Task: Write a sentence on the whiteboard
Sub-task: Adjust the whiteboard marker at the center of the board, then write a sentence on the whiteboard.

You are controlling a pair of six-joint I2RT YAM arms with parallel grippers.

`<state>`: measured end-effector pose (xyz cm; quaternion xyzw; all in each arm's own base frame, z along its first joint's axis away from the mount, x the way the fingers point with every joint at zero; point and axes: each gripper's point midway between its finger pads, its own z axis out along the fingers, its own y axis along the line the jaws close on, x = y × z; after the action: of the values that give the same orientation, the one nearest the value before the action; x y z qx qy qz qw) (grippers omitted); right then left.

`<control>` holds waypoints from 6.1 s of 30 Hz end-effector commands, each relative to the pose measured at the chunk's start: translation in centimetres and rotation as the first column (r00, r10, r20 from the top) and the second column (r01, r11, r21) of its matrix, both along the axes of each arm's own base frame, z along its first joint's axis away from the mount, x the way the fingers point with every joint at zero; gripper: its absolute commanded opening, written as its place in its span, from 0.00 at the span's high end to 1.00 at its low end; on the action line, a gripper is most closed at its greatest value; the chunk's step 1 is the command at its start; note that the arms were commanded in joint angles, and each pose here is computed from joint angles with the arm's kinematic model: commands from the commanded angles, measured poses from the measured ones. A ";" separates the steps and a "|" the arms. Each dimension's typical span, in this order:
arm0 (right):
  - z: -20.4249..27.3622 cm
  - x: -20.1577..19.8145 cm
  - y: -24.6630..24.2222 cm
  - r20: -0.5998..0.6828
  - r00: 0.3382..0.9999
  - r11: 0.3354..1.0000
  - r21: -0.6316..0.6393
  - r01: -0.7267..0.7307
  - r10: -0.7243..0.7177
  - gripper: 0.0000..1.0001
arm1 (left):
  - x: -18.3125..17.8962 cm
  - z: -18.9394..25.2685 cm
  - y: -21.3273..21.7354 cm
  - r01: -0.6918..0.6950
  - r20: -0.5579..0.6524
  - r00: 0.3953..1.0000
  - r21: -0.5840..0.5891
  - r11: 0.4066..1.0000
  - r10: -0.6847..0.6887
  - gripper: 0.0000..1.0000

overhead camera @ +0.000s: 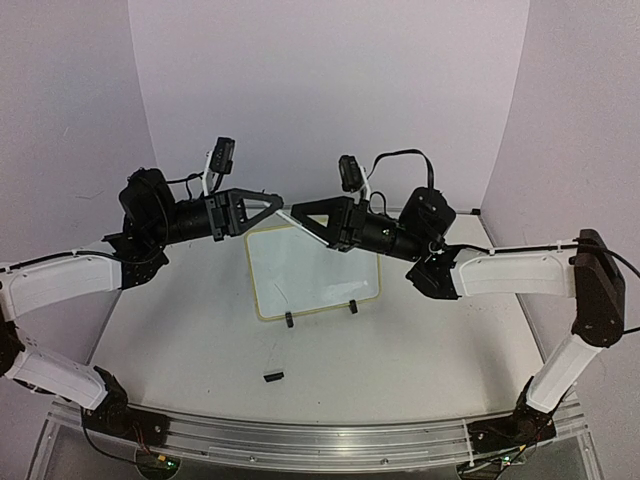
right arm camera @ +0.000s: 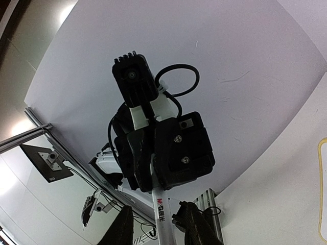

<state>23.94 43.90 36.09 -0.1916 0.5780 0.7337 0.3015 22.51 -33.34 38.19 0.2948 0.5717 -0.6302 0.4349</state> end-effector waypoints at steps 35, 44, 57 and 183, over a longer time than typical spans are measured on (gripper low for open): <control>2.1 -0.4 0.9 0.018 0.999 0.994 0.099 -0.035 0.033 0.76 | 0.0 1.6 0.8 -0.062 0.111 0.991 -0.074 0.995 0.070 1.00; 2.1 0.0 0.1 0.018 1.000 0.991 0.131 0.023 -0.026 1.00 | 0.0 0.2 0.8 -0.066 0.083 0.994 -0.035 0.997 0.069 1.00; -4.0 3.8 -4.9 0.140 0.891 0.864 -0.219 0.453 -0.431 1.00 | 3.0 -4.5 7.3 -0.342 0.008 0.937 0.235 0.910 0.350 0.07; -14.9 10.1 5.0 0.310 0.930 0.729 -0.587 0.351 -0.198 1.00 | 12.1 -26.8 7.5 -0.236 0.029 0.963 0.582 0.778 0.270 1.00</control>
<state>33.22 48.01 19.99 -0.2741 0.7870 0.4077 0.3732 33.10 -26.28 11.26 0.3203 0.7728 -0.4005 0.3739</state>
